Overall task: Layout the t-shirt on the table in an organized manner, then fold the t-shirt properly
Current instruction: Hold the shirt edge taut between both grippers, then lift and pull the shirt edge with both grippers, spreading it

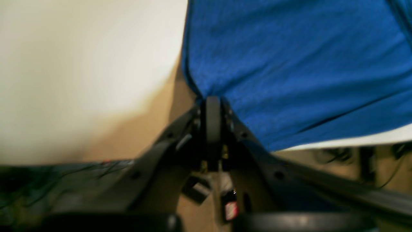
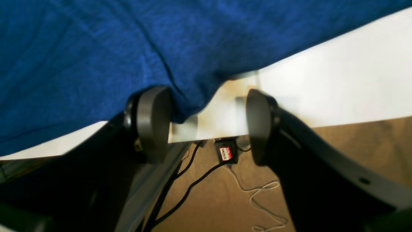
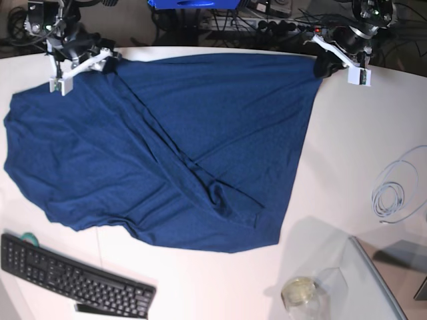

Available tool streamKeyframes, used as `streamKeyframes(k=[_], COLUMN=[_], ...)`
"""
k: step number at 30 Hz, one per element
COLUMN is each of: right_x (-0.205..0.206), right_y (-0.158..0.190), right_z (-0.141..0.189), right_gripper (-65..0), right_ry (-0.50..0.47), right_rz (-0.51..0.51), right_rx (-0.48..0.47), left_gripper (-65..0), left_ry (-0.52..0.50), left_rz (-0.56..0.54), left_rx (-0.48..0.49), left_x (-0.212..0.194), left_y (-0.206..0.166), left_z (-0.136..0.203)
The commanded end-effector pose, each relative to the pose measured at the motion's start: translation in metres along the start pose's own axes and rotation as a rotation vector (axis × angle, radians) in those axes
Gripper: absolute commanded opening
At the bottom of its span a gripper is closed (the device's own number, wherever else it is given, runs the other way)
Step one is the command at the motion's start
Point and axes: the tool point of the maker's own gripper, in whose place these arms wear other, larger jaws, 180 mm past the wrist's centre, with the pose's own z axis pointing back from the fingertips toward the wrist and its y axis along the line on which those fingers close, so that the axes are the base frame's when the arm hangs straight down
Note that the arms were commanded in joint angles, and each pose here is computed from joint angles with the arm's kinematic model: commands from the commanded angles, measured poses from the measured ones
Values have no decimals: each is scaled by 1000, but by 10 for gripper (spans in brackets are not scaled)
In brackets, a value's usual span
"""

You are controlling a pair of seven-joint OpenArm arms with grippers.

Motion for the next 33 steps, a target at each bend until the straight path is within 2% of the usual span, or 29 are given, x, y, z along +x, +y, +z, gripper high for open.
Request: streamKeyframes(k=[1,8,9,10,13,14,16,24,26,29,33], right_x=[5,1,0,0,0,0,3,21,22,23,35], right_y=[1,1,2,3,9,9,14,27,27,30,35], right_z=[2,-5,-5,-5,-4,-3,-1,8,7,5,3], right_gripper=[-302,-318,-347,-405,-630,-650,-632,-644,-644,-644,-644], right_ry=[-21,-2,-1,-1,1,-2,-13,-69,-42,-3,-20], right_rz=[2,-11,-12,-7,26,28,25,47,47,52,56], right_rx=[6,6,6,12,51,55,64,88,89,94,102], left_gripper=[-650,-650,-650,-650,-650,-650,-650,-650,-650,-650,-650], left_ry=[-17,-17,-17,-17,-18,-18,-20,-72,-89,-63,-56], left_rz=[-13,-24,-24,-24,-25,-25,-26,-44,-59,-78,-86], left_rx=[1,5,5,5,5,5,5,-2,-3,-4,-3], left_x=[5,6,6,6,7,7,7,26,34,41,50], left_y=[1,1,1,1,1,1,1,-9,-12,-13,-13], left_z=[2,3,3,3,3,3,3,4,6,1,-4])
